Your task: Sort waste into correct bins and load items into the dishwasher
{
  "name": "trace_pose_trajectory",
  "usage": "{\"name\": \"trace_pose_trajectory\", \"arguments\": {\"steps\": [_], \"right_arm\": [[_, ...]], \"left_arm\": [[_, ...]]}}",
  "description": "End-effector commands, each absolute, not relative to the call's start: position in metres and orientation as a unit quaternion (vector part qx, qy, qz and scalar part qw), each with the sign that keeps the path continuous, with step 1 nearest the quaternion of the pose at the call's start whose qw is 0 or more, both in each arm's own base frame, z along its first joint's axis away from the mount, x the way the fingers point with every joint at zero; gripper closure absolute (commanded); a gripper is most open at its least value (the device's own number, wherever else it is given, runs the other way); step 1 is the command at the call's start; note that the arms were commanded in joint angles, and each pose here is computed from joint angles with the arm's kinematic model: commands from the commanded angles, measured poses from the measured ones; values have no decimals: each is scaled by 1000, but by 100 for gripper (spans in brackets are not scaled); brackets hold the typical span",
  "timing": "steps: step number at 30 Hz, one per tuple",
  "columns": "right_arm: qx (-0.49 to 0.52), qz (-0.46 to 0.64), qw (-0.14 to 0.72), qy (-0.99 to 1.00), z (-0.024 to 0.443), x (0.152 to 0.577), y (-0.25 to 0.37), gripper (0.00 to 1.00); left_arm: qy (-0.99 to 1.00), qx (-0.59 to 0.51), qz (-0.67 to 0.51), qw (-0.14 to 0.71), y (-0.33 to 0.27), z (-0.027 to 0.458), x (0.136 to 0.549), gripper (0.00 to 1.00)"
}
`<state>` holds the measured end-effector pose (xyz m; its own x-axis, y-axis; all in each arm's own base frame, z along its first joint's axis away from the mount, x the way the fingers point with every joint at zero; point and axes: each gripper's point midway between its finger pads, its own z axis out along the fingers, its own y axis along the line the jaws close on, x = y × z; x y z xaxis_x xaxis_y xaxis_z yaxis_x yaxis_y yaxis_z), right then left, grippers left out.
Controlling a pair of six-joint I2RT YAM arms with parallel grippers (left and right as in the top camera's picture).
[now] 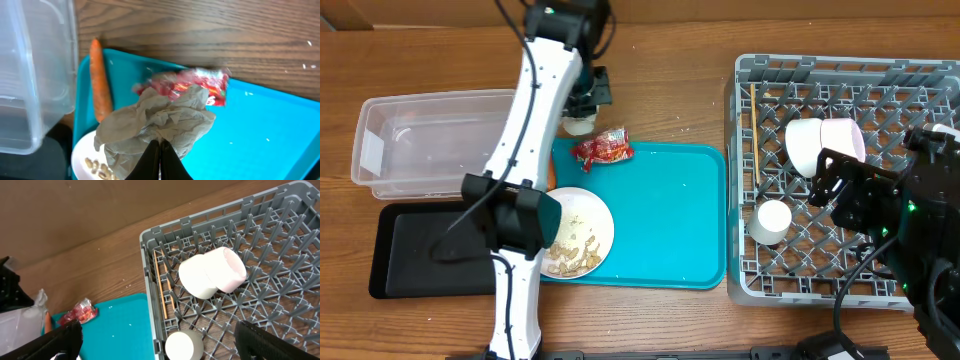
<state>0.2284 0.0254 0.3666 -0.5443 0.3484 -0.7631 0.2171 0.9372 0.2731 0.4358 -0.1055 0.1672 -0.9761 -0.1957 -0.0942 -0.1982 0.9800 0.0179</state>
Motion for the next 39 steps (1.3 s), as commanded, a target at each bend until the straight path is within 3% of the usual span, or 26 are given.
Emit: {"name": "trace_pose_trajectory", "arguments": {"steps": [1, 8, 14, 15, 19, 27, 30, 31, 33, 39], "right_arm": [[166, 79, 460, 869, 375, 227, 24, 0], [166, 79, 460, 869, 375, 227, 24, 0], [166, 79, 460, 869, 375, 227, 24, 0], [166, 79, 460, 869, 375, 227, 24, 0], [166, 79, 460, 869, 375, 227, 24, 0], [166, 79, 460, 869, 375, 227, 24, 0], [166, 79, 460, 869, 375, 227, 24, 0], [166, 79, 460, 869, 375, 227, 24, 0], [166, 79, 460, 869, 375, 227, 24, 0], [166, 79, 460, 869, 375, 227, 24, 0]], "left_arm": [[991, -107, 10, 79, -88, 194, 438, 96], [975, -184, 28, 121, -17, 228, 438, 96], [956, -281, 71, 42, 51, 183, 416, 96], [956, -285, 65, 33, 53, 174, 415, 93], [957, -283, 61, 25, 59, 167, 414, 63], [985, -161, 18, 60, -17, 170, 437, 51], [992, -95, 25, 76, -62, 158, 444, 30], [994, -50, 47, 85, -96, 139, 443, 13], [994, -15, 59, 89, -118, 122, 441, 4], [986, -19, 134, 97, -122, 92, 430, 0]]}}
